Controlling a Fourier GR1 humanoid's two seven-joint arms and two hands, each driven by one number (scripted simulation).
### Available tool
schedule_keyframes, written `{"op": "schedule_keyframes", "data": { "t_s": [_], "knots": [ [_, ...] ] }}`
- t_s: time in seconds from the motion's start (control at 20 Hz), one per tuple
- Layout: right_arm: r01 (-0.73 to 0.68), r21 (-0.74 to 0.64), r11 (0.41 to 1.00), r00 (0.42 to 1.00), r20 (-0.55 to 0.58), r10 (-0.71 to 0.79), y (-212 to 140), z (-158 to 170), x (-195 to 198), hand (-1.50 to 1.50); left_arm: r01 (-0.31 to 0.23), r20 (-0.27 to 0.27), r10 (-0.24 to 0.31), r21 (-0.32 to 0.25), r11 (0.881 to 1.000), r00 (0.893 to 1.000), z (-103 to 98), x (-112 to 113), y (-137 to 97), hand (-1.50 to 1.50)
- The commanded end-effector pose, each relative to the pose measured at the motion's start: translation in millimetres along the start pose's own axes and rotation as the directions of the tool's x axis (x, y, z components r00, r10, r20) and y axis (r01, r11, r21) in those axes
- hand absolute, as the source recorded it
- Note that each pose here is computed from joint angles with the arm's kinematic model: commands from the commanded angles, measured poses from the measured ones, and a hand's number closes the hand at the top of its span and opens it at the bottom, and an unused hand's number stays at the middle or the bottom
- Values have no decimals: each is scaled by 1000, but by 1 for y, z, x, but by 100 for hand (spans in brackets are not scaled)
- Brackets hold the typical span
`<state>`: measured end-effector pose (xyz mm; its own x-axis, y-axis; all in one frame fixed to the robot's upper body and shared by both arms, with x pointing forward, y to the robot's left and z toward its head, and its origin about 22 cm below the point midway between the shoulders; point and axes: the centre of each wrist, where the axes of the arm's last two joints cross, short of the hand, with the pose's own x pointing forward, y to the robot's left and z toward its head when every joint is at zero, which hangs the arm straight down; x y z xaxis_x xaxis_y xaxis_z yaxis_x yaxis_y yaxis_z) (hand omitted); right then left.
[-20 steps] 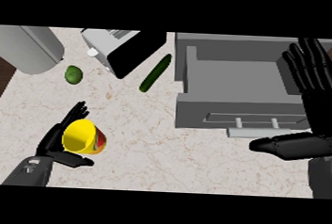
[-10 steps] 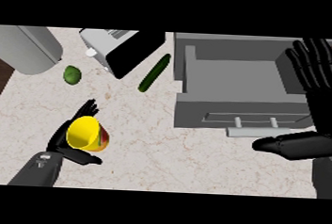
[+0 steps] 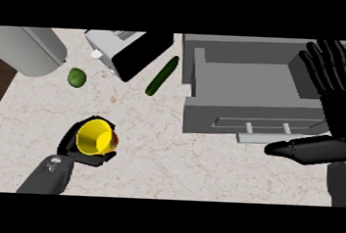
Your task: Pick up the cup, place it into the drawer and close the drawer
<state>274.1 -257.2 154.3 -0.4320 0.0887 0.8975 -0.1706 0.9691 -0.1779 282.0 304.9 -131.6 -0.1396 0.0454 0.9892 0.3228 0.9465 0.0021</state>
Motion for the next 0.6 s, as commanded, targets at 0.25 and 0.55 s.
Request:
{"op": "schedule_keyframes", "data": {
  "t_s": [0.25,0.55],
  "knots": [
    [6,-21,1000,1000,-4,-6,-10,4,-9,-150,-151,316,156,-38,988,936,-25,5,-17,150],
    [-10,-32,999,1000,-3,10,-17,9,-1,-150,-101,362,-61,414,905,930,-18,1,-21,150]
  ]
}}
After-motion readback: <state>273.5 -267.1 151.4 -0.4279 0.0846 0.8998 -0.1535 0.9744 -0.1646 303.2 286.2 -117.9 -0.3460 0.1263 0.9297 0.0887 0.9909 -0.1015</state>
